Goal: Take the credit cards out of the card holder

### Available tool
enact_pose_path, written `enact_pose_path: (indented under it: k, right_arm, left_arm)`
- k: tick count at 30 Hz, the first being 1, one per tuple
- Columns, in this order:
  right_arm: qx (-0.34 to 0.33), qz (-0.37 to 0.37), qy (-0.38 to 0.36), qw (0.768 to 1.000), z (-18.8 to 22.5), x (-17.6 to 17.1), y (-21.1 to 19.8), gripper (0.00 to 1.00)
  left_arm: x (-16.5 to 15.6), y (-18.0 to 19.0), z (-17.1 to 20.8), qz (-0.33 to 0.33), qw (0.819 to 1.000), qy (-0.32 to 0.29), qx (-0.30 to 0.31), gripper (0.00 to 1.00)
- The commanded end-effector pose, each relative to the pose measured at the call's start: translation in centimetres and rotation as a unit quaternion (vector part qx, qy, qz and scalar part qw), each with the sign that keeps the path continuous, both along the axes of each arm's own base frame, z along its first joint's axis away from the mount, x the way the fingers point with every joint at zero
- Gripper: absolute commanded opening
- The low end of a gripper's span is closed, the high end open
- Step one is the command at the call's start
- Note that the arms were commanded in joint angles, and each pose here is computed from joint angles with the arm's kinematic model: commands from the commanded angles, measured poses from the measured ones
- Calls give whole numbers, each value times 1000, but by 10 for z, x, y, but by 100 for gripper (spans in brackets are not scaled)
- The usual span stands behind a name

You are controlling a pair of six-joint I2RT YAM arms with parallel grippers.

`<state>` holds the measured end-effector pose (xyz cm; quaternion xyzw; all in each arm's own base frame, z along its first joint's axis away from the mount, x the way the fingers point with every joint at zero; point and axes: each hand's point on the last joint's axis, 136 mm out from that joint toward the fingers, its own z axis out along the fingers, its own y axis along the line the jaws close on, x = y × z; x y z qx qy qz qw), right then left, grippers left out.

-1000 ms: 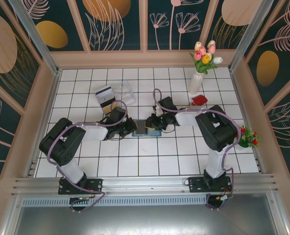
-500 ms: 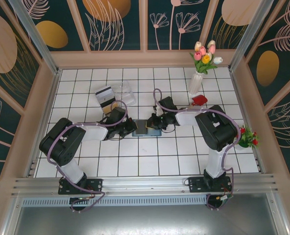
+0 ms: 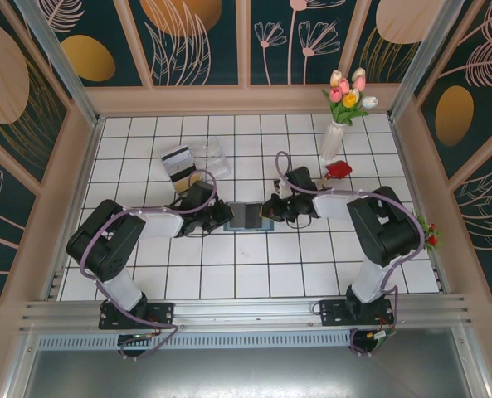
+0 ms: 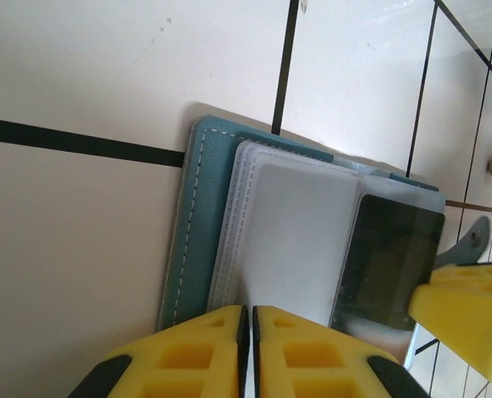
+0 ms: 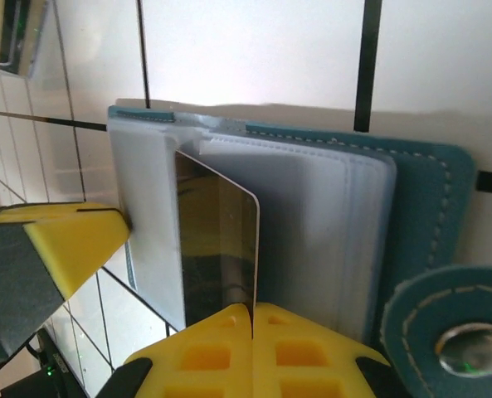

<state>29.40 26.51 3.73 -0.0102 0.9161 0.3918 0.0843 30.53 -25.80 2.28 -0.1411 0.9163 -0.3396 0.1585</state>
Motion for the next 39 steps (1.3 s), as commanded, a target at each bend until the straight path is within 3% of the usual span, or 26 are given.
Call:
enact_pose_path:
  k: [1,6,15,19,21,24,28,33,39]
  right_arm:
    - [35,15,-48,998,25,0,-1,0]
    - [98,14,-103,990,67,5,0,0]
    - [188,-14,-168,968,133,18,-11,0]
    - [239,-32,-194,951,167,25,-10,0]
    - [264,-43,-200,943,180,26,-10,0]
    - [297,-58,-204,931,195,27,-11,0]
    - [337,-68,-207,916,210,26,-12,0]
    - [371,-66,-216,901,227,22,-10,0]
    - [399,-63,-212,890,242,21,-7,0]
  left_arm:
    - [-1,8,4,-3,999,2,42,18]
    - [24,-6,46,-14,998,-47,29,29]
    - [61,-9,125,7,992,-125,-33,70]
    - [65,-9,156,8,984,-158,-84,91]
    - [61,-16,169,-7,978,-174,-115,96]
    - [49,-28,185,-54,968,-192,-155,95]
    - [43,-26,196,-67,963,-210,-153,94]
    - [29,-36,227,-88,938,-234,-240,90]
    - [28,-45,246,-106,920,-246,-286,68]
